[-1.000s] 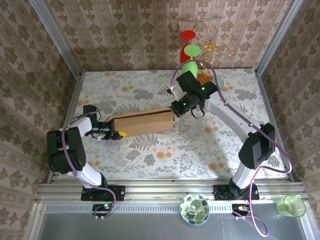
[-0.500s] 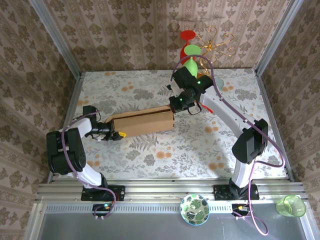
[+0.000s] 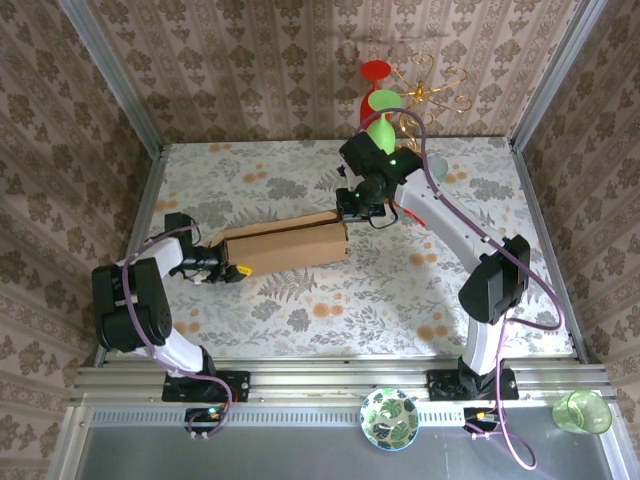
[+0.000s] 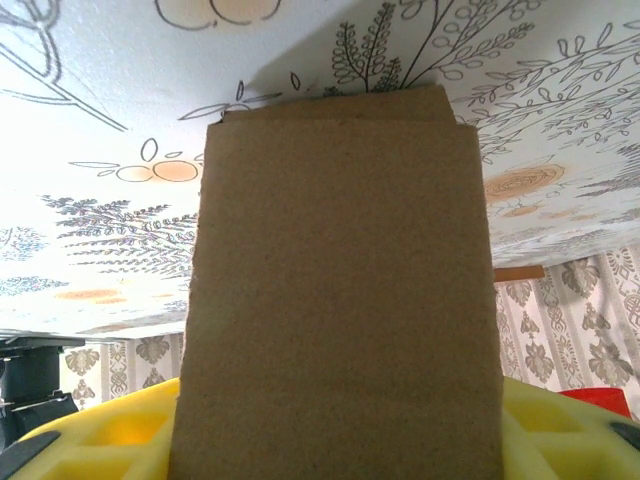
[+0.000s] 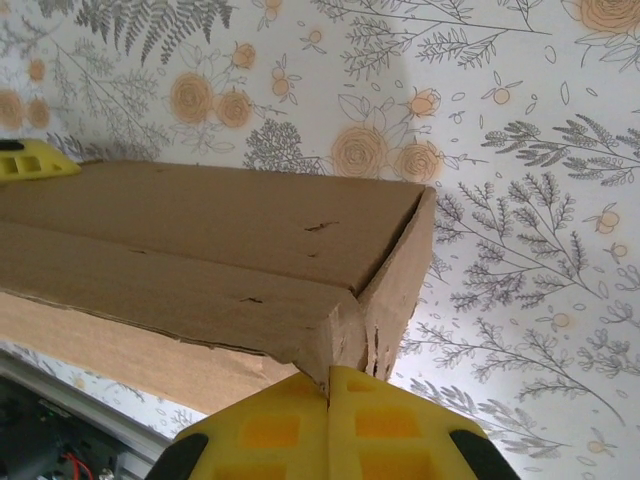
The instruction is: Fold the paper box
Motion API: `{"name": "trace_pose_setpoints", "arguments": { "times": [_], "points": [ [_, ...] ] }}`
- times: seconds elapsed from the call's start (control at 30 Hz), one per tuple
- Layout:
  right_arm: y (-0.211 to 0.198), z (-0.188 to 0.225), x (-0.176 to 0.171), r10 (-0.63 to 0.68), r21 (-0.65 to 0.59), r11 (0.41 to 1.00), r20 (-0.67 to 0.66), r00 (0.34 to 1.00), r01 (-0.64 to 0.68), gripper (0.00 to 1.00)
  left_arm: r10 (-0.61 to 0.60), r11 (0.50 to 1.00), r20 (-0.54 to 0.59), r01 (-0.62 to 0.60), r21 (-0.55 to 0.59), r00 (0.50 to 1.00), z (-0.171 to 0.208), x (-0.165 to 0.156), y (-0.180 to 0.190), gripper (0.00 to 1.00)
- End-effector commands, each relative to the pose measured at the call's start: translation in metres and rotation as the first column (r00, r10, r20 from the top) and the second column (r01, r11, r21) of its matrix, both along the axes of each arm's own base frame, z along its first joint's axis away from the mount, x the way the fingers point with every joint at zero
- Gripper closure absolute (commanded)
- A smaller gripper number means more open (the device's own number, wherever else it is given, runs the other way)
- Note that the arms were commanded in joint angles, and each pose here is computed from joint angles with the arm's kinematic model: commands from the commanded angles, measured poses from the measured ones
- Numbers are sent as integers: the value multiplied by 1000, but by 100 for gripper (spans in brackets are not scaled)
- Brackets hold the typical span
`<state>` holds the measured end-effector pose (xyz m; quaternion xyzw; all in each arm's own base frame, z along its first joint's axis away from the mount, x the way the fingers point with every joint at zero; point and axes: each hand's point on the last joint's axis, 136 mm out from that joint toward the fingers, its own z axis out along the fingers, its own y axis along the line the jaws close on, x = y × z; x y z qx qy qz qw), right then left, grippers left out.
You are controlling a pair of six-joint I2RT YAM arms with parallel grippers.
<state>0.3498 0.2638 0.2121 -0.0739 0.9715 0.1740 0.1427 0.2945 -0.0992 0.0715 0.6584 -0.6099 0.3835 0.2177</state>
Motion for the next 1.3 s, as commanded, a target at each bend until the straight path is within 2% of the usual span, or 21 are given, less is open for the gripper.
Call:
{"name": "trace_pose_setpoints", "arguments": {
  "times": [0.0,0.3,0.5,0.6,0.87,1.1,1.27],
  "points": [
    [4,-4,-9,-85,31,996,-36,996,86,100,108,988,-129,-92,124,986,-28,-12,21,78],
    [0,-24,-13,-131,42,990,-31,991,132,100,105,989,-131,-90,115,986,-30,-10,22,74],
    [-2,-39,-14,-142,31,989,-31,989,143,100,92,991,-103,-80,110,990,-31,-2,30,56],
    [-3,-46,-14,-152,27,988,-42,987,154,100,93,990,-65,-86,109,994,-30,5,34,54],
    [5,-21,-6,-180,43,982,-72,981,183,100,79,991,-82,-69,116,994,-32,2,39,70],
    [2,-7,-8,-212,32,975,-156,965,219,100,52,992,-85,-42,123,995,-33,-1,41,74],
    [1,-4,-11,-188,11,981,-196,962,194,100,46,991,-96,-33,132,994,-36,-6,41,82]
  ]
}}
